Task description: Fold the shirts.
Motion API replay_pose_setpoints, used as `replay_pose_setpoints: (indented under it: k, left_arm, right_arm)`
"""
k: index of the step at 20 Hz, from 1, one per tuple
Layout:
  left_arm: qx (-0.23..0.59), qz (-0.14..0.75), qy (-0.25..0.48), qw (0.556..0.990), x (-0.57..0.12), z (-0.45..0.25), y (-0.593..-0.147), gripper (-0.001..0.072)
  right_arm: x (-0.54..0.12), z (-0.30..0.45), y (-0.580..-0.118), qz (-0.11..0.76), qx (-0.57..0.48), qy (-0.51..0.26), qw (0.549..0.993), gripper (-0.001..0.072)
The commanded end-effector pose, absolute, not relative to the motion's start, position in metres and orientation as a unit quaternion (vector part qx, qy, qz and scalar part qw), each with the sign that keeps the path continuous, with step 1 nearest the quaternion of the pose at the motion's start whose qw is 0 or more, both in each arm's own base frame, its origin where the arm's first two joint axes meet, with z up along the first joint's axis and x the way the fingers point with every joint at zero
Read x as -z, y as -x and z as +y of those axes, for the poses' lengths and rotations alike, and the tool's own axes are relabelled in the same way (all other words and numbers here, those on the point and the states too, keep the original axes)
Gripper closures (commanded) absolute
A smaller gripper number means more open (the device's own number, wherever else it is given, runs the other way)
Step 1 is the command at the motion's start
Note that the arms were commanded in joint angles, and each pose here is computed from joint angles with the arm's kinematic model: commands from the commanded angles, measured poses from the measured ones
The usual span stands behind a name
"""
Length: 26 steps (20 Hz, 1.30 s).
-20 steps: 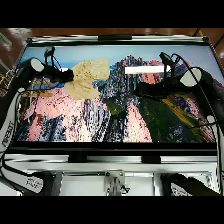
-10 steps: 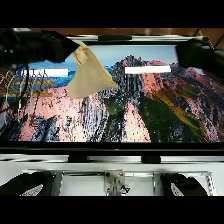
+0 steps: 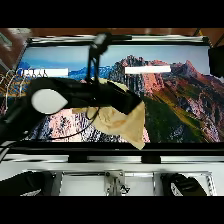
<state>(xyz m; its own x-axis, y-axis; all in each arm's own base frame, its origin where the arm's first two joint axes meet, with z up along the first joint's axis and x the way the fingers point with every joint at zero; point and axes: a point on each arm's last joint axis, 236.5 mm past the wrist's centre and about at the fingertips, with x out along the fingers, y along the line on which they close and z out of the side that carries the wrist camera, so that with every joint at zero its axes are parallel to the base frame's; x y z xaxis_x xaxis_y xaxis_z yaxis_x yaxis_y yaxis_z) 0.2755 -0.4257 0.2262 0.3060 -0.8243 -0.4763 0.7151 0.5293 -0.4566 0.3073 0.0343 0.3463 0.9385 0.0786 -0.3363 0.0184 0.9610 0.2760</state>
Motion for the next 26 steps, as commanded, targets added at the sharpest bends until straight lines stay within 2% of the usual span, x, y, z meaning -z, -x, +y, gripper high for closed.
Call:
replay_pose_setpoints:
  k: [1, 4, 5, 6, 9, 11, 12, 13, 16, 19, 23, 26]
  left_arm:
    - [0.45, 0.389, 0.049, 0.803, -0.185, -0.417, -0.285, -0.0013]
    - [0.299, 0.457, -0.061, 0.836, -0.147, -0.288, -0.347, -0.0006]
    - [0.232, 0.488, -0.086, 0.837, -0.132, -0.232, -0.366, 0.001]
    - [0.185, 0.511, -0.094, 0.834, -0.12, -0.186, -0.379, 0.0059]
    - [0.091, 0.572, -0.01, 0.815, -0.071, -0.087, -0.392, 0.006]
    - [0.073, 0.598, 0.058, 0.796, -0.03, -0.056, -0.389, 0.0058]
    - [0.072, 0.615, 0.067, 0.783, -0.008, -0.043, -0.383, 0.0057]
    - [0.063, 0.63, 0.073, 0.771, 0.011, -0.033, -0.379, 0.0025]
    - [0.067, 0.639, 0.066, 0.763, 0.05, -0.026, -0.389, 0.0023]
    - [0.078, 0.609, 0.111, 0.781, 0.068, -0.049, -0.419, 0.0025]
    - [0.136, 0.599, 0.144, 0.776, 0.089, -0.095, -0.431, 0.004]
    - [0.164, 0.594, 0.123, 0.778, 0.095, -0.115, -0.432, 0.0041]
  right_arm:
    - [-0.316, 0.018, -0.292, 0.24, 0.028, -0.13, 0.962, 0.0023]
    - [-0.258, 0.013, -0.275, 0.357, 0.049, -0.096, 0.928, 0.0023]
    - [-0.232, 0.023, -0.272, 0.4, 0.035, -0.09, 0.911, 0.0023]
    - [-0.206, 0.037, -0.27, 0.434, 0.009, -0.088, 0.896, 0.0023]
    - [-0.118, 0.08, -0.256, 0.526, -0.054, -0.123, 0.84, 0.0023]
    - [-0.076, 0.099, -0.245, 0.562, -0.073, -0.157, 0.809, 0.0023]
    - [-0.06, 0.108, -0.239, 0.576, -0.081, -0.175, 0.794, 0.0023]
    - [-0.048, 0.116, -0.231, 0.591, -0.088, -0.189, 0.779, 0.0023]
    - [-0.032, 0.127, -0.215, 0.618, -0.1, -0.208, 0.751, 0.0024]
    - [-0.034, 0.134, -0.213, 0.621, -0.109, -0.221, 0.744, 0.0023]
    - [-0.034, 0.133, -0.213, 0.621, -0.1, -0.23, 0.743, 0.0024]
    - [-0.033, 0.131, -0.214, 0.622, -0.09, -0.236, 0.741, 0.0024]
